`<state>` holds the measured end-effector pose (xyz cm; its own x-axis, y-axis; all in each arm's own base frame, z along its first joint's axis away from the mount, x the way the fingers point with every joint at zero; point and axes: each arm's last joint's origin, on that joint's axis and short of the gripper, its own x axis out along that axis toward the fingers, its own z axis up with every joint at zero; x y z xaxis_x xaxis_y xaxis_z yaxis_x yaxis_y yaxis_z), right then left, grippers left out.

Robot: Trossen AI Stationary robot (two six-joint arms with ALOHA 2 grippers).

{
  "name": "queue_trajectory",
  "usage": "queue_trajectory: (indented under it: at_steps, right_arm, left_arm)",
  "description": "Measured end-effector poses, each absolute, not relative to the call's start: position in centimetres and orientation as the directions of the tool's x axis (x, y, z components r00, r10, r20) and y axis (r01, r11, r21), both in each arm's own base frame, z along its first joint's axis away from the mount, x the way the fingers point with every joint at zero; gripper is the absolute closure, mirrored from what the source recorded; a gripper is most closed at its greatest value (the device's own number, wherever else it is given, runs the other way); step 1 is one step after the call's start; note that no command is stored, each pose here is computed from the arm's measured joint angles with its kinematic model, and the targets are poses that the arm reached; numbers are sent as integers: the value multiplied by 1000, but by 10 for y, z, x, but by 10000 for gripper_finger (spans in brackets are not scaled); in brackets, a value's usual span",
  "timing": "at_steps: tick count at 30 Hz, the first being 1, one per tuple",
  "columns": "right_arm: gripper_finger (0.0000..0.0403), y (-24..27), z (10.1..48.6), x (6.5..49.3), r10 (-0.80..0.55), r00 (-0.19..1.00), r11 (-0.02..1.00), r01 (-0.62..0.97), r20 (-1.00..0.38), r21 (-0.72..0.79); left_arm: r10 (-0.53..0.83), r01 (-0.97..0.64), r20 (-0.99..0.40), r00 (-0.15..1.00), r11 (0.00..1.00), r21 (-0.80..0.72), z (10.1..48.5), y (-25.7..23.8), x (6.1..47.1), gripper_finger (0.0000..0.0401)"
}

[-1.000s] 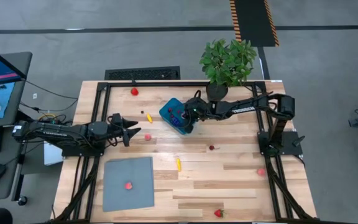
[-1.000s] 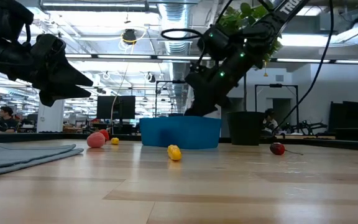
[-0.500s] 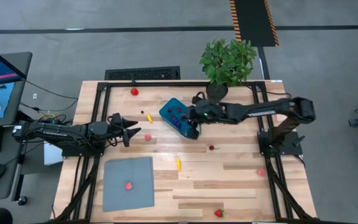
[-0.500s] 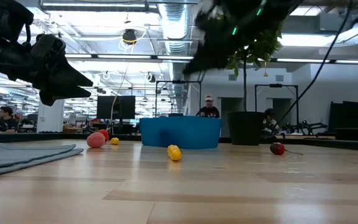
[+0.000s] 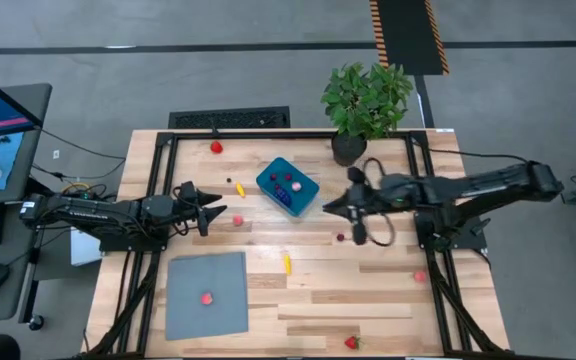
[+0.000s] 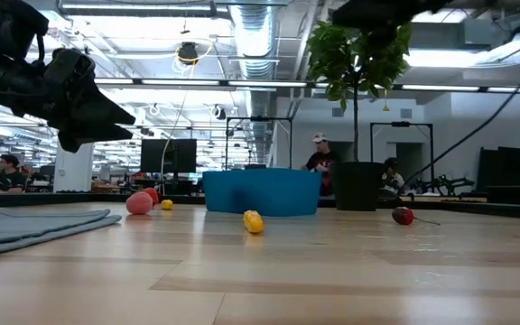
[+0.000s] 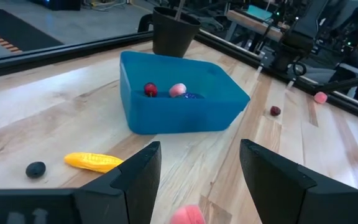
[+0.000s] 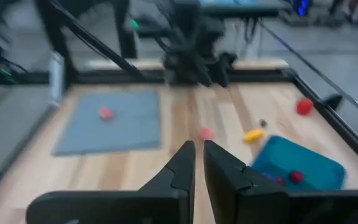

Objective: Pick and placing Produce into tupperware
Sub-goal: Put the top apricot into the container

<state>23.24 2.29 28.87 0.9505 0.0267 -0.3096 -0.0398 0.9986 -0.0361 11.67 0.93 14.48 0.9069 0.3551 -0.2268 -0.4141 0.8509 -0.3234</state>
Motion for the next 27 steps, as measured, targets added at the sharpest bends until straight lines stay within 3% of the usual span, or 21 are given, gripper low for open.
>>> queue_trajectory:
  at_steps: [7, 14, 20, 27]
  right_arm:
    - [348, 32, 270, 186, 93, 987, 995, -96, -132, -11]
    - [348, 41, 234, 159, 186, 979, 982, -187, -89, -5]
    - [348, 58, 215, 143, 314, 949, 947, -312, 14, -74]
    - [348, 57, 193, 134, 258, 966, 963, -256, 17, -77]
  left_arm:
    - [342, -398, -221, 913, 864, -308, 145, 9, 117, 193]
    - [239, -264, -120, 964, 926, -271, 156, 6, 120, 193]
    - [231, -246, -88, 969, 937, -249, 169, 6, 121, 193]
    - [208, -230, -114, 971, 945, -234, 166, 5, 125, 193]
